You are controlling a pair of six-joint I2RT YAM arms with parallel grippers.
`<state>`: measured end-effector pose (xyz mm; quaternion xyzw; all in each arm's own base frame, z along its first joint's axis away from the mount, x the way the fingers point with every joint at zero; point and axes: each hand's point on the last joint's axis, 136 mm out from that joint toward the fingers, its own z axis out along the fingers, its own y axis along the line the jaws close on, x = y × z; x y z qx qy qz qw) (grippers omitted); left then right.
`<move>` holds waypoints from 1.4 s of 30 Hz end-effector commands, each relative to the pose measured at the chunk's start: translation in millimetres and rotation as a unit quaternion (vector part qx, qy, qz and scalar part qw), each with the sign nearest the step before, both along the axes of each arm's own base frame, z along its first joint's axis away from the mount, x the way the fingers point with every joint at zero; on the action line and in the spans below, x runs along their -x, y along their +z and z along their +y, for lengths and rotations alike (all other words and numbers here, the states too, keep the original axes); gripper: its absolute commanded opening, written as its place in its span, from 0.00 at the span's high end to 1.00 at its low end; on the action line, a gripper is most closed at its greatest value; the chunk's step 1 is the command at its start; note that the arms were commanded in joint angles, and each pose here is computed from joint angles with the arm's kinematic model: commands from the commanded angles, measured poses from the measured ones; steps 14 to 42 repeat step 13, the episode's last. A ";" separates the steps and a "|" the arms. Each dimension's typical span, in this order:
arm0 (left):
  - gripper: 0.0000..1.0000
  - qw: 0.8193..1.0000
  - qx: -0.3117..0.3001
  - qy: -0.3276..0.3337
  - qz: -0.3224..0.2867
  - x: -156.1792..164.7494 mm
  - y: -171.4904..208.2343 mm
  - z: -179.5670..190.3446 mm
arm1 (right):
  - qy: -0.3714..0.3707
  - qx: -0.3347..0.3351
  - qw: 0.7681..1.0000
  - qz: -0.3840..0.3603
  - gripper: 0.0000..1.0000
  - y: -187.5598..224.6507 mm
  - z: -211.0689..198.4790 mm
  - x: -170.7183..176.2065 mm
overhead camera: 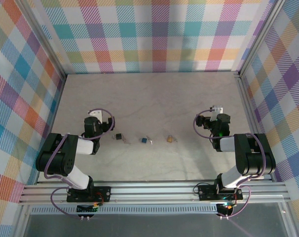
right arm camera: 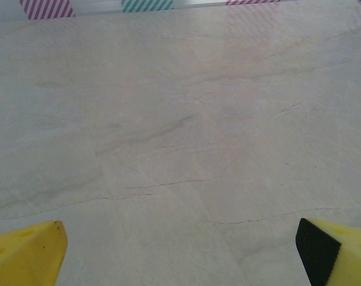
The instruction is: Lock with the key
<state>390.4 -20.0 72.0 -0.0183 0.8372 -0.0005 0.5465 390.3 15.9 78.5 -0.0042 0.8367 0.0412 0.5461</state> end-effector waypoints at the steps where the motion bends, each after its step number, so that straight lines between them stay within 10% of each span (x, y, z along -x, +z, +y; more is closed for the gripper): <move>1: 0.00 1.000 -0.001 0.008 -0.016 -7.9 10.8 4.0 | 0.008 -0.008 1.000 -0.023 0.01 13.6 2.8 -7.7; 42: 0.00 1.000 0.009 0.014 -0.012 -9.3 10.1 8.5 | 0.008 -0.007 1.000 -0.024 0.01 14.2 2.7 -7.9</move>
